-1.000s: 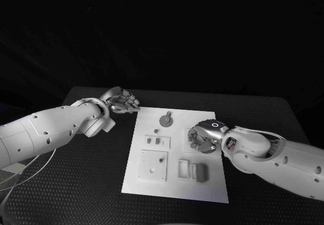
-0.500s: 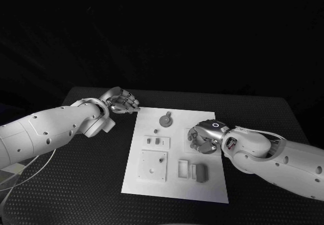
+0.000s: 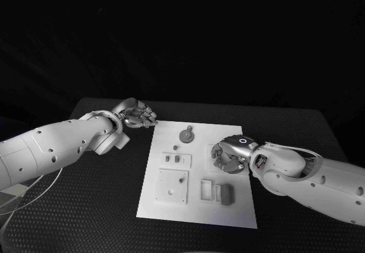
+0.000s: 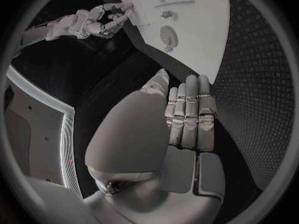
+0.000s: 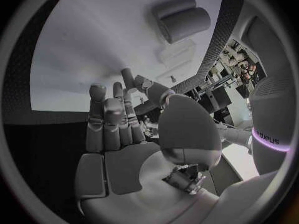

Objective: Assemble the parts on the task board

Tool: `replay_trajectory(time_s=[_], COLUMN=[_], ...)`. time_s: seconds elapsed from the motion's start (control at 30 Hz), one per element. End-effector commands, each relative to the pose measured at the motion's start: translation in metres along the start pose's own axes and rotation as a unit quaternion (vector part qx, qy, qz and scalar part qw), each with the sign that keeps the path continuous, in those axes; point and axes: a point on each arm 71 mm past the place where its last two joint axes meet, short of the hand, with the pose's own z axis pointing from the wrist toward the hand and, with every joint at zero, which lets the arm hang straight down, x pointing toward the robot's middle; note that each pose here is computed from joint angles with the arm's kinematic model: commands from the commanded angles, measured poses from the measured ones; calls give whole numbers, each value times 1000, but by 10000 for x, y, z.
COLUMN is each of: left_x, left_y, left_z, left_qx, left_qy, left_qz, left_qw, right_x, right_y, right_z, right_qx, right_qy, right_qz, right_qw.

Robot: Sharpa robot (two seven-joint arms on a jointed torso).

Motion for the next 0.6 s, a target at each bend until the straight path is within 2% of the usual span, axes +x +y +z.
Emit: replay_trajectory(time_s=[0.03, 0.6], left_x=[11, 17], left_y=[-18, -24], left_z=[4, 8], left_qx=[5, 6], left_qy=[4, 5], left_qz=[0, 1], left_qw=[1000, 1000], right_x=[7, 30], right_y=[28, 12], right_z=[0, -8], right_qx=[-5, -1], right_qy=[3, 13], right_qz=[0, -9], right_qw=[1000, 1000])
